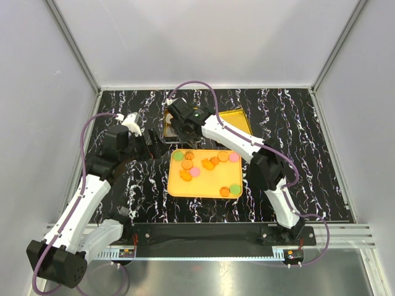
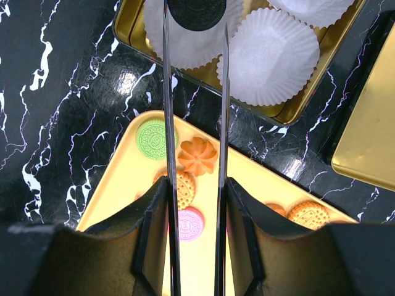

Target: Pack the cookies

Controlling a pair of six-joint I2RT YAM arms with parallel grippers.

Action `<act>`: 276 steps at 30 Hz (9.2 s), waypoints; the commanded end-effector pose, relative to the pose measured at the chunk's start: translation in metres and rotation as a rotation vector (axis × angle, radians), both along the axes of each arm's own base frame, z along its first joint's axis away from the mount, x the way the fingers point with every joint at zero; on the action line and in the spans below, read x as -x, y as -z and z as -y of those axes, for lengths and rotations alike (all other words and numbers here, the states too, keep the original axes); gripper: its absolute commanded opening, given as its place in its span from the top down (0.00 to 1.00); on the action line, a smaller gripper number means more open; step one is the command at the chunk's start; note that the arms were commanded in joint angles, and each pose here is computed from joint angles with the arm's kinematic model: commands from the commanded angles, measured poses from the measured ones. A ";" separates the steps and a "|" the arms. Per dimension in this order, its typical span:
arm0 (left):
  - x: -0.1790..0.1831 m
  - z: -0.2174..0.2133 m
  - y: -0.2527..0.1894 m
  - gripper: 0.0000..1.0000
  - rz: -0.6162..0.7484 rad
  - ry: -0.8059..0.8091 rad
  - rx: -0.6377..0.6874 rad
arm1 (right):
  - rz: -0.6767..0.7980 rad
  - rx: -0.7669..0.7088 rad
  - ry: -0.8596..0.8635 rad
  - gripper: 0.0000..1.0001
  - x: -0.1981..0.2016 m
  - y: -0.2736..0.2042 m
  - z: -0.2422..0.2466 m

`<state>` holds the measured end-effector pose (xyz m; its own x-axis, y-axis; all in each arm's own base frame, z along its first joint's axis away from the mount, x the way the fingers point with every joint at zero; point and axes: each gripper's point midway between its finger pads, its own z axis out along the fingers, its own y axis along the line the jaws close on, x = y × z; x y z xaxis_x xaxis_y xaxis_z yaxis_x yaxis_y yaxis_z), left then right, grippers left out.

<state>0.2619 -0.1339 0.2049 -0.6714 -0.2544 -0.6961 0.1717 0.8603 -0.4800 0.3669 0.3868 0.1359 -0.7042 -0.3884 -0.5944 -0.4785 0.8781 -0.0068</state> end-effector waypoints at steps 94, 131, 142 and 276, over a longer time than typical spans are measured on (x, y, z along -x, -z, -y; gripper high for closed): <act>-0.008 0.003 -0.006 0.01 0.039 0.004 0.022 | -0.178 0.067 -0.124 0.44 0.170 0.001 0.080; -0.008 0.003 -0.005 0.01 0.036 0.004 0.023 | -0.204 0.077 -0.129 0.43 0.175 0.013 0.083; -0.008 0.003 -0.005 0.01 0.038 0.002 0.022 | -0.210 0.068 -0.112 0.52 0.172 0.007 0.092; 0.002 0.020 -0.020 0.01 0.070 0.100 0.102 | -0.199 -0.115 0.928 0.20 -0.057 0.107 0.412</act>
